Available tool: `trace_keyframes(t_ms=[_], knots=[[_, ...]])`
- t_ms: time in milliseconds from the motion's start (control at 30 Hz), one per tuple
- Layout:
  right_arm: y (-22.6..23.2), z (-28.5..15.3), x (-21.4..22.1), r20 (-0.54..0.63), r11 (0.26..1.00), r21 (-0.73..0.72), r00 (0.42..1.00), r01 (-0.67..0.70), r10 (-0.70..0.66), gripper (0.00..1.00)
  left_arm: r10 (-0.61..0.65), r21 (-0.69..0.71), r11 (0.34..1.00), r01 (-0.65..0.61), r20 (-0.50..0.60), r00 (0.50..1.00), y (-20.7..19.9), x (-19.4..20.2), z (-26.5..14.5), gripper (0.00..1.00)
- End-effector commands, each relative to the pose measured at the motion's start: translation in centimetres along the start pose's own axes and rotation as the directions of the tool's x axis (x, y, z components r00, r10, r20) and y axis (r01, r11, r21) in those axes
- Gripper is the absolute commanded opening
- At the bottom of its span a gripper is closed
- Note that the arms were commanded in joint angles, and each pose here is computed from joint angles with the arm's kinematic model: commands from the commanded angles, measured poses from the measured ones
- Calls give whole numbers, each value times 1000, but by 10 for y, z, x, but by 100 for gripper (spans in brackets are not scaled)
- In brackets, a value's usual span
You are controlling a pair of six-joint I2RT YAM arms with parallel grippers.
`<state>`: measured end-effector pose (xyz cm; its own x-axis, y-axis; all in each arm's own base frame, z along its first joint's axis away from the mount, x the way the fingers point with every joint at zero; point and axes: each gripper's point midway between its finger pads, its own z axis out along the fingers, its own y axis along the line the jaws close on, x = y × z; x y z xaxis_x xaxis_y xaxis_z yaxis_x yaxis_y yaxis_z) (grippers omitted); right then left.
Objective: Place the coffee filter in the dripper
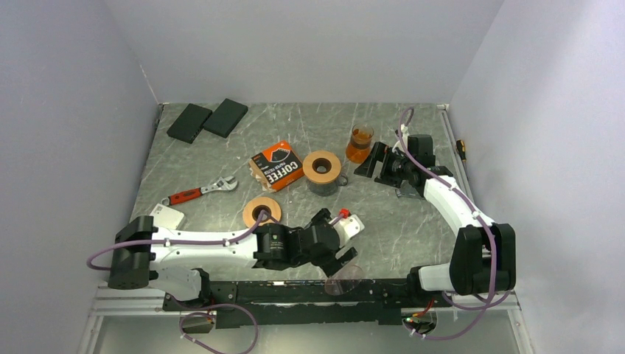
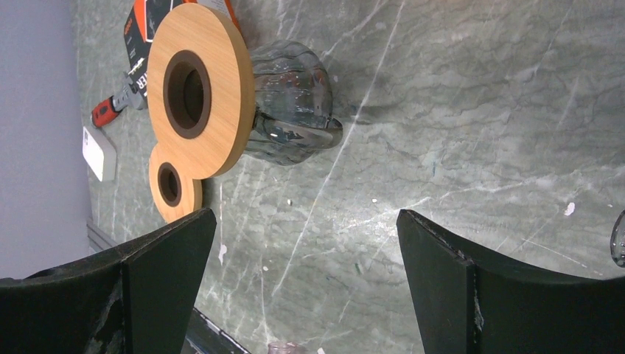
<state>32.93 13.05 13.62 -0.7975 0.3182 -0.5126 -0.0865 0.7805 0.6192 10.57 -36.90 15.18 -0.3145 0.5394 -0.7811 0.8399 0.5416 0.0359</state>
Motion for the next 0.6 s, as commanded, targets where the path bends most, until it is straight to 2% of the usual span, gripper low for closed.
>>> trace_keyframes(t_ms=[0, 200, 467, 567], knots=[[4, 2, -7, 28, 999, -31, 1000, 8, -7, 99, 23, 76, 997, -24, 14, 1000, -29, -13, -11, 92], [2, 4, -4, 16, 1000, -29, 1000, 3, -2, 99, 87, 73, 994, -83, -54, 995, -45, 8, 1, 91], [0, 8, 0, -7, 999, -34, 1000, -4, 4, 99, 134, -45, 989, -143, -155, 979, -31, 44, 23, 87], [1, 10, 1, -17, 999, -50, 1000, -10, 9, 99, 143, -53, 986, -156, -195, 970, -32, 55, 32, 82]])
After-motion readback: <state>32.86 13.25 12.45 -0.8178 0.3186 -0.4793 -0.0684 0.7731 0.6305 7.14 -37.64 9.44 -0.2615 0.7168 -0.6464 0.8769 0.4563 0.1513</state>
